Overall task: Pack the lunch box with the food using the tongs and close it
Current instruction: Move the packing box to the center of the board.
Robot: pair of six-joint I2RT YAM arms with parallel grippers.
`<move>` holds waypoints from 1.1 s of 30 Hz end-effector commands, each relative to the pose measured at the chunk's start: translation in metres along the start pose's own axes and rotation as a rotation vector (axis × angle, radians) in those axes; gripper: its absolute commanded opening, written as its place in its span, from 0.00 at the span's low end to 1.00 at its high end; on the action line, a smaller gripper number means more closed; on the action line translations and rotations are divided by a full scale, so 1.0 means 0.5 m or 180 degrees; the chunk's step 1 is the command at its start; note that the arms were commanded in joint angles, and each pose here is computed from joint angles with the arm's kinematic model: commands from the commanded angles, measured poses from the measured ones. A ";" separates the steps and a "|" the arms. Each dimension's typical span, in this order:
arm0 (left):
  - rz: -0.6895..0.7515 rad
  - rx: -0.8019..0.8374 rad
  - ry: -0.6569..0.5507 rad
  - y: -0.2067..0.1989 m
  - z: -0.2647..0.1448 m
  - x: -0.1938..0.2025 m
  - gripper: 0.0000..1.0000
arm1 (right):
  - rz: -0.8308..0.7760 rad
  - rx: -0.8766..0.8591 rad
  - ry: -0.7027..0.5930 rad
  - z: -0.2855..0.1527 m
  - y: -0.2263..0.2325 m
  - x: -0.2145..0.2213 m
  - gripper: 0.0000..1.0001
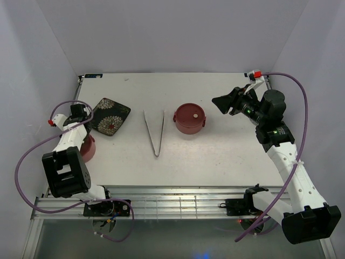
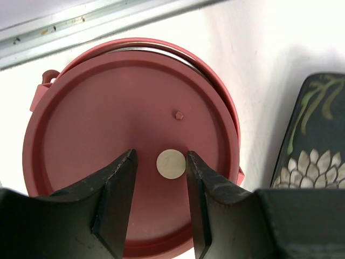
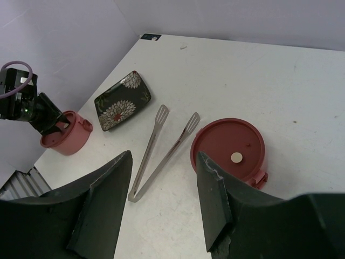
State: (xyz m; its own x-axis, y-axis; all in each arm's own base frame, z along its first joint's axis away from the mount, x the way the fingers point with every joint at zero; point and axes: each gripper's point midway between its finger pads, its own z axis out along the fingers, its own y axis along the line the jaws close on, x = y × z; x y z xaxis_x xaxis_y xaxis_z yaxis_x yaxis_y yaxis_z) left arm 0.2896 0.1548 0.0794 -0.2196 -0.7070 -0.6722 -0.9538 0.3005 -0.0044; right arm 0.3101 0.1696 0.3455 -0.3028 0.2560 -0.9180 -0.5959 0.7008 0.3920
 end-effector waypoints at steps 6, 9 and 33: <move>0.0317 -0.0118 0.0394 0.047 -0.068 0.119 0.51 | -0.0129 -0.0117 -0.0168 -0.012 0.025 -0.039 0.57; 0.0346 -0.0101 0.0453 0.052 -0.076 0.146 0.51 | -0.0124 -0.0118 -0.0158 -0.011 0.024 -0.037 0.57; 0.0603 0.1077 -0.0320 -0.073 -0.271 -0.024 0.61 | -0.0130 -0.0153 -0.0126 -0.016 0.027 -0.025 0.57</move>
State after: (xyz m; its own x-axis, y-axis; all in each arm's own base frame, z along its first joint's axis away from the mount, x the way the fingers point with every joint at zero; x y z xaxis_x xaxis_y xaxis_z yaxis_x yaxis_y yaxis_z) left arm 0.2794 0.0549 0.1536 -0.3472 -0.6584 -0.6678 -0.8333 0.5433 -0.1024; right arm 0.3066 0.1721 0.3465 -0.3062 0.2508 -0.9183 -0.6125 0.6866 0.3917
